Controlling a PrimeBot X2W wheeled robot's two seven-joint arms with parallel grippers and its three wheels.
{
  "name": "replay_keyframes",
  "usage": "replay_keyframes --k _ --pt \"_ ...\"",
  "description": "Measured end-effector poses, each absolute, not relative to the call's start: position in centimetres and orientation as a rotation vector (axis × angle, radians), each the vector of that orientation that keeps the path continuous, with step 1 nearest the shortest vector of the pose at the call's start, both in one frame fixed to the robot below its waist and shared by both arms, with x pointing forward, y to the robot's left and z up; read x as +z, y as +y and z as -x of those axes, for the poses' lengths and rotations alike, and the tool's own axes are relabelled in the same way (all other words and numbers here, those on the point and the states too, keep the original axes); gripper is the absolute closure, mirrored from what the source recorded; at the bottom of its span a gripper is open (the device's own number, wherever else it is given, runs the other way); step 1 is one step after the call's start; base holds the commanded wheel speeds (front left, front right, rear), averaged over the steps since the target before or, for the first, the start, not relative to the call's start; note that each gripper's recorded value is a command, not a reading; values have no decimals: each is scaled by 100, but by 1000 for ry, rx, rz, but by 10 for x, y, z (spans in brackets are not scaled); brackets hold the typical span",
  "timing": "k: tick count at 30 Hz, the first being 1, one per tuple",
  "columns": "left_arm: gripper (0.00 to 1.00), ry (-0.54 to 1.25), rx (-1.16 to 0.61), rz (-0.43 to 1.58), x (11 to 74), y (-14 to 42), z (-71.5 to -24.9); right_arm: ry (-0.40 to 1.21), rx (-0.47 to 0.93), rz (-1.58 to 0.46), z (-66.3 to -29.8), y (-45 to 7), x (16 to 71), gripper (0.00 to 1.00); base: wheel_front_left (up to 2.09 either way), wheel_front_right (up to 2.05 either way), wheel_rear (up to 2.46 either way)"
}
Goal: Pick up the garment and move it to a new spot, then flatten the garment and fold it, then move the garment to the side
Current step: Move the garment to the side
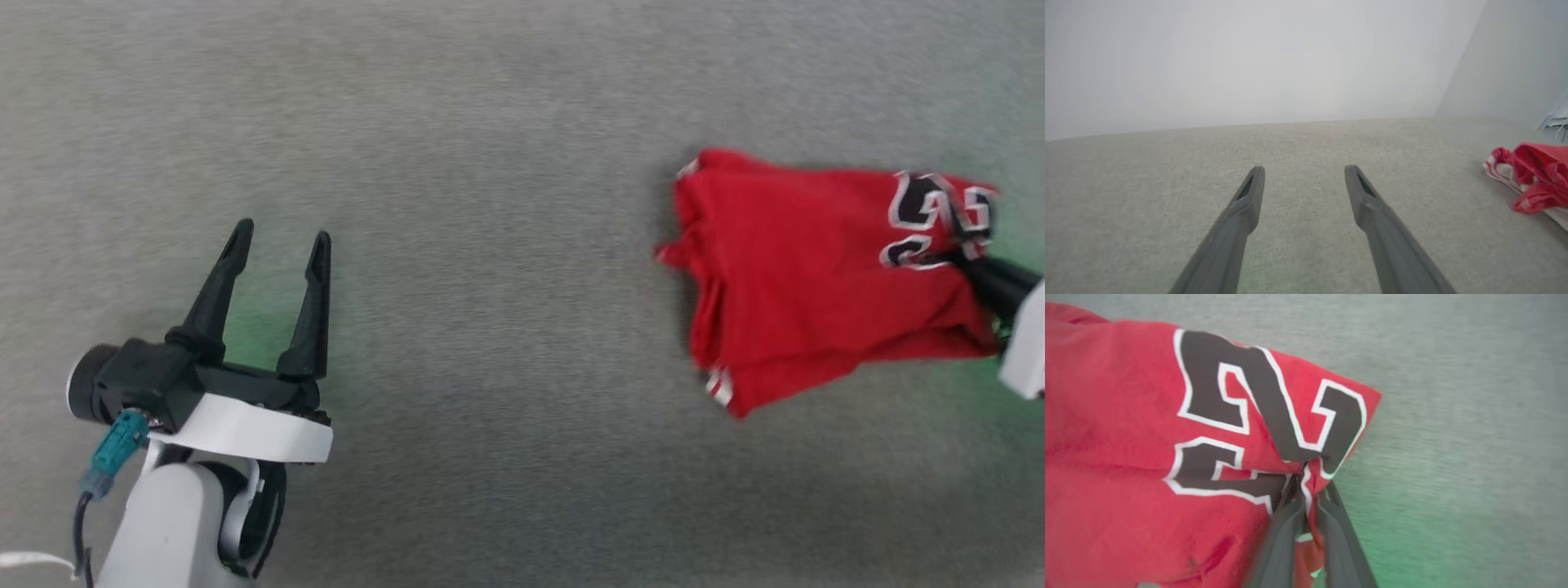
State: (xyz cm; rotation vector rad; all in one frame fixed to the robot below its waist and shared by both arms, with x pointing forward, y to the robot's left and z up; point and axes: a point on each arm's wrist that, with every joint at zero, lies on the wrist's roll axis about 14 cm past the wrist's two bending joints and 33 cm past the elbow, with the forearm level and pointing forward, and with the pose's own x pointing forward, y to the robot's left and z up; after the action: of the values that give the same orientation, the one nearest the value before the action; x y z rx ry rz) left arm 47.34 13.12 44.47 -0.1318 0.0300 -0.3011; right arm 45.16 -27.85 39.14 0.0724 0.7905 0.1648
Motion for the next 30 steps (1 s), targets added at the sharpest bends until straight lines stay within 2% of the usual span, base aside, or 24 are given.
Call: replay_keyframes --k 11,18,23,30 --pt "0 -34 -528 101 437 68 -524 667 -221 -10 -428 -416 426 100 0 0 0" --pt "0 -115 -630 77 436 41 -564 590 -444 95 -432 -493 447 100 0 0 0" --pt "0 -180 -668 73 443 31 -586 550 -546 176 -446 -528 454 100 0 0 0" --pt "0 -193 -680 56 440 34 -595 549 -602 220 -466 -542 437 100 0 0 0"
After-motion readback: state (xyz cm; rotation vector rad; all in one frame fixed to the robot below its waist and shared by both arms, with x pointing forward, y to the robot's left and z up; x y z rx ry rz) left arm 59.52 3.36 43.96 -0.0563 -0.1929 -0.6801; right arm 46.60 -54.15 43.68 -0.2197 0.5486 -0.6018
